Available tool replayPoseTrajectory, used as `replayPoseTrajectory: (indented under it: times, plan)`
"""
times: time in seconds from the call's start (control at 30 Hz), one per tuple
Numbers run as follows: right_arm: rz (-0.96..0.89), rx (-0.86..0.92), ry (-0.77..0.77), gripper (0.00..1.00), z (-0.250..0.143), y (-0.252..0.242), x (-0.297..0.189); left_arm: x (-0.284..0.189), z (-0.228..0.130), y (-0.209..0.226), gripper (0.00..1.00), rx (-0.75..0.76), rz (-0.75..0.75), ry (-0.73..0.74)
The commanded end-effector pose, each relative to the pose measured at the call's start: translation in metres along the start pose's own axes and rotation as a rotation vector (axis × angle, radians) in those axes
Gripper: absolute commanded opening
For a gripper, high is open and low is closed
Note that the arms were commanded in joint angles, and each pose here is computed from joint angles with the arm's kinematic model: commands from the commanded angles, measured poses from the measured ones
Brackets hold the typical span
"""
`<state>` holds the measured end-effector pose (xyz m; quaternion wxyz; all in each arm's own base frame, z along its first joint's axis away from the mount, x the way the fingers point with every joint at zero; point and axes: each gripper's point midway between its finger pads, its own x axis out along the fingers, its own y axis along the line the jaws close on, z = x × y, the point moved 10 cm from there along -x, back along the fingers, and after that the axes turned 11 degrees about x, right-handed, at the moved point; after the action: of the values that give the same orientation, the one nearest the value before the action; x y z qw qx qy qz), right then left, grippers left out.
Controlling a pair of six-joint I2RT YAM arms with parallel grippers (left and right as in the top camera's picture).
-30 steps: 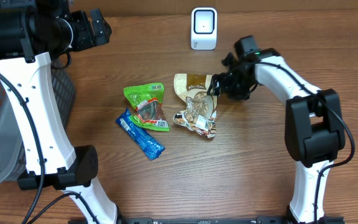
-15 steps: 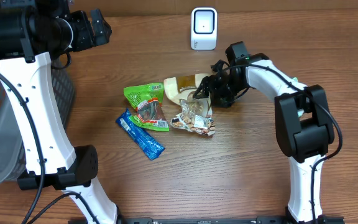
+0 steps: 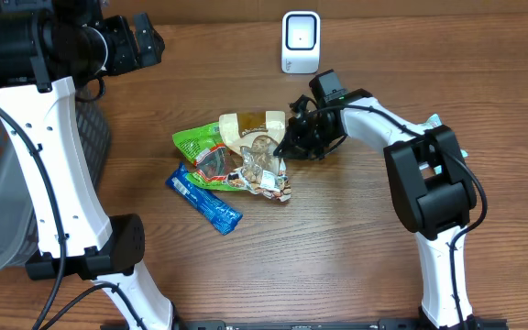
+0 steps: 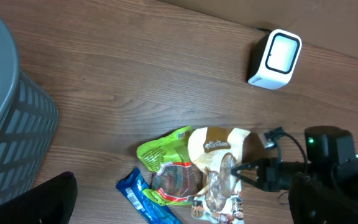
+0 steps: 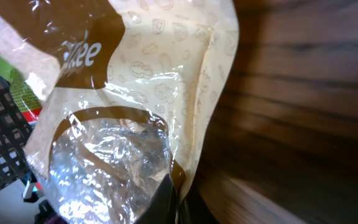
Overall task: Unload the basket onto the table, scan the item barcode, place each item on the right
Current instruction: 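Lift the brown-and-clear bag up in front of the scanner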
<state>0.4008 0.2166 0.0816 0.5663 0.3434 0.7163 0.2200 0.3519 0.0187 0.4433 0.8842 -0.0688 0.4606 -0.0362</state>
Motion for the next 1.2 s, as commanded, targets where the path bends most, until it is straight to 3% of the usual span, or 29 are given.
replayPoseTrajectory:
  times: [0.0,0.17,0.4,0.57,0.73,0.9,1.17]
  plan:
    - [0.085,-0.143,-0.083,0.04,-0.014,0.040,-0.055,0.004,0.001,0.001,1.00,0.003,0.007,0.008]
    - [0.153,-0.244,-0.117,0.04,-0.046,0.078,-0.098,0.004,0.001,0.001,1.00,0.003,0.007,0.008]
    - [0.148,-0.217,-0.094,0.04,-0.055,0.075,-0.109,0.004,0.001,0.001,1.00,0.003,0.007,0.008]
    - [0.446,-0.323,0.023,0.04,-0.059,0.093,-0.136,0.004,0.001,0.001,1.00,0.003,0.007,0.008]
    - [0.552,-0.362,0.013,0.04,-0.066,0.096,-0.175,0.004,0.001,0.001,1.00,0.003,0.007,0.008]
    - [0.734,-0.423,0.106,0.04,-0.076,0.096,-0.206,0.004,0.001,0.001,1.00,0.003,0.007,0.008]
    - [0.733,-0.364,0.103,0.04,-0.074,0.096,-0.218,0.004,0.001,0.002,1.00,0.002,0.007,0.008]
